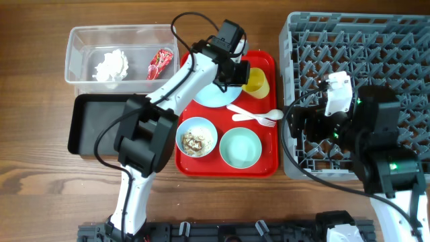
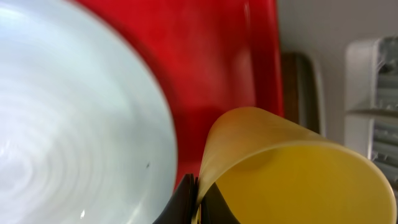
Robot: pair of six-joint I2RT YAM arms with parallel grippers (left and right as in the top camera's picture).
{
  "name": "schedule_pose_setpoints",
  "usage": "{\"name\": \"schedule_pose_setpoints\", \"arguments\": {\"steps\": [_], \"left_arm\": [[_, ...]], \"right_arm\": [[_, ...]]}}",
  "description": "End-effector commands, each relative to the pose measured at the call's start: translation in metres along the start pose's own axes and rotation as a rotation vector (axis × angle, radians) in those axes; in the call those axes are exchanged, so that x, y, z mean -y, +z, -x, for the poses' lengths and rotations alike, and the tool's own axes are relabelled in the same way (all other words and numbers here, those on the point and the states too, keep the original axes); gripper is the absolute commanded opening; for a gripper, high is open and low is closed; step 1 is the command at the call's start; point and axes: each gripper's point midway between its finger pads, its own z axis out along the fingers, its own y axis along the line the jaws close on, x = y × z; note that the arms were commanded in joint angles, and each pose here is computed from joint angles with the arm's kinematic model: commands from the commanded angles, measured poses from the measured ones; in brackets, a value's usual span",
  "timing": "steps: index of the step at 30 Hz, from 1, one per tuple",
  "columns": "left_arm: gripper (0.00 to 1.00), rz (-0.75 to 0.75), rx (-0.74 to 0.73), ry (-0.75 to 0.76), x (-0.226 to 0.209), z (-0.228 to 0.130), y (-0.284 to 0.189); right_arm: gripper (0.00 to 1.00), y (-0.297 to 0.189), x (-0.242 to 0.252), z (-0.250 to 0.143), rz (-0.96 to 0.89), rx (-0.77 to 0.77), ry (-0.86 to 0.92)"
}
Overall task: Sort waste into correct bins and load items into the dishwasher rack
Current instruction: 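Move the left gripper to the yellow cup and grasp it, then lift the yellow cup and hand it to the right gripper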
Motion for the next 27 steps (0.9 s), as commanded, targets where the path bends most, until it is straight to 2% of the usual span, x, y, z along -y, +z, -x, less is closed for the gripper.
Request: {"name": "schedule_pose_setpoints", "arguments": {"steps": [1, 11, 15, 27], "left_arm": [[0.04, -0.140, 0.016, -0.038, 0.007, 0.013, -0.057], [0.04, -0.709, -0.081, -0.010, 0.033, -0.007, -0.170], [0.04, -0.880, -0.089, 0.002, 0.034, -0.018, -0.199], [0.04, -1.026, -0.124, -0.031, 0.048, -0.038, -0.225]], "right_arm": [[1.00, 0.007, -0.028, 0.005, 0.175, -0.019, -0.031], [0.96, 0.031, -0.087, 0.018, 0.691, -0.048, -0.014], [0.96, 0.032, -0.096, 0.026, 0.795, -0.017, -0.035], [0.94, 0.022, -0.104, 0.057, 0.851, 0.098, -0.079]]}}
